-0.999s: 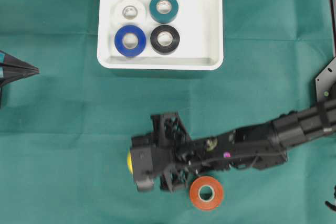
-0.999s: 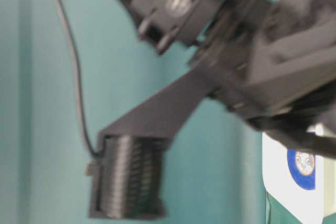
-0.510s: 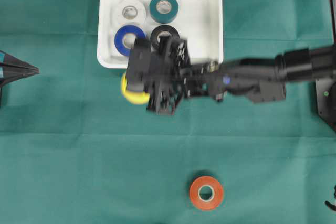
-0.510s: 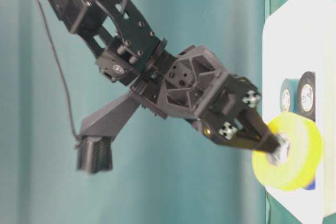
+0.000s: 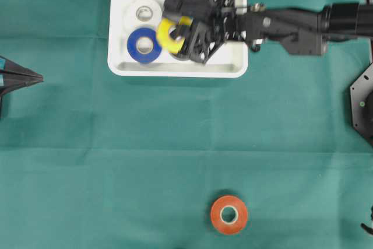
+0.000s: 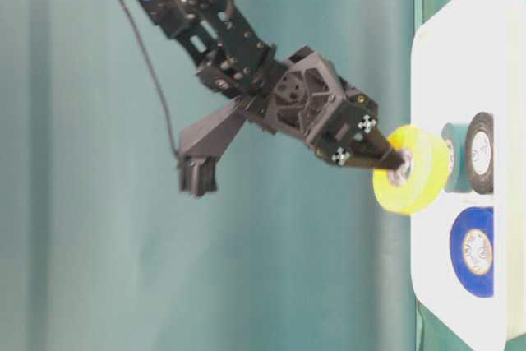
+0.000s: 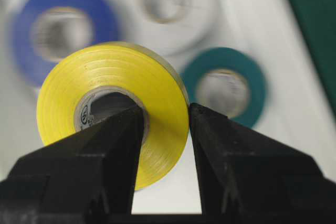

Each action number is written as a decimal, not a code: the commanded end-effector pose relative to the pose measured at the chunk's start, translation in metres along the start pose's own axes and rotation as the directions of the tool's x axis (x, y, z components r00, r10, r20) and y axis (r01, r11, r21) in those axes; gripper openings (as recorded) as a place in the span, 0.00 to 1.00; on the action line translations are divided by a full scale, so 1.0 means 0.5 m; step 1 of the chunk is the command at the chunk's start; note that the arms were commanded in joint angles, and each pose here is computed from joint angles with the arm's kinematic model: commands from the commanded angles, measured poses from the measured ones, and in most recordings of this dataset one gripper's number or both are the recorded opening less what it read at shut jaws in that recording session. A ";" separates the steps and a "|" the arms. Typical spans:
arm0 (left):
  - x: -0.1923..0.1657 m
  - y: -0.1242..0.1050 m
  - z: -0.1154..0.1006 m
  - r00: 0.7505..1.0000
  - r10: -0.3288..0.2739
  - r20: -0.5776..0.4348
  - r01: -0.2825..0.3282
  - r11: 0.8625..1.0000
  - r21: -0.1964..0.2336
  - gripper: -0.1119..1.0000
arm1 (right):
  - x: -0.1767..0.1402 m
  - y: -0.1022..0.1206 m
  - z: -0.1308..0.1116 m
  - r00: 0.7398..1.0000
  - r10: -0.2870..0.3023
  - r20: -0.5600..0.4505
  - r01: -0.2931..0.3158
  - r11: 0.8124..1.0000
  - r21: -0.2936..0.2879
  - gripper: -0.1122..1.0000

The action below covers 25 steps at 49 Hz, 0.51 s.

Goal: Put the tape into the white case with the right arm.
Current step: 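Carry the yellow roll into the tray's upper right area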

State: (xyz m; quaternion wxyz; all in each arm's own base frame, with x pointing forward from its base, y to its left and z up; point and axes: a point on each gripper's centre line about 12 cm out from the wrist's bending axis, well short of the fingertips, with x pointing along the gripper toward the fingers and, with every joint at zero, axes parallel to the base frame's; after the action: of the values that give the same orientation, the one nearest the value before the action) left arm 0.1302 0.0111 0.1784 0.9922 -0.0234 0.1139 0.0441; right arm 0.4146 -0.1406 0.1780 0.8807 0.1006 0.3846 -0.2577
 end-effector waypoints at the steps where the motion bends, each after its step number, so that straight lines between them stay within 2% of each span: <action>1: 0.001 0.001 0.010 1.000 0.003 0.011 -0.003 1.000 0.001 0.11 | -0.023 -0.033 0.032 0.998 0.000 0.064 -0.002 0.999 0.034 0.11; 10: 0.001 0.000 0.009 1.000 0.001 0.009 -0.001 1.000 0.001 0.11 | -0.014 -0.073 0.032 0.997 -0.012 0.080 0.006 0.997 0.072 0.11; 25: 0.001 0.001 0.009 1.000 0.003 0.009 -0.003 1.000 0.001 0.11 | -0.010 -0.107 0.006 0.998 -0.066 0.024 0.064 0.995 0.074 0.11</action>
State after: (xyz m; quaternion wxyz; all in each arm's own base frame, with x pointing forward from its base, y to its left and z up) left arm 0.1302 0.0109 0.1784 0.9923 -0.0233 0.1139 0.0433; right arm 0.3899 -0.1815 0.1653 0.8663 0.1207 0.3846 -0.2949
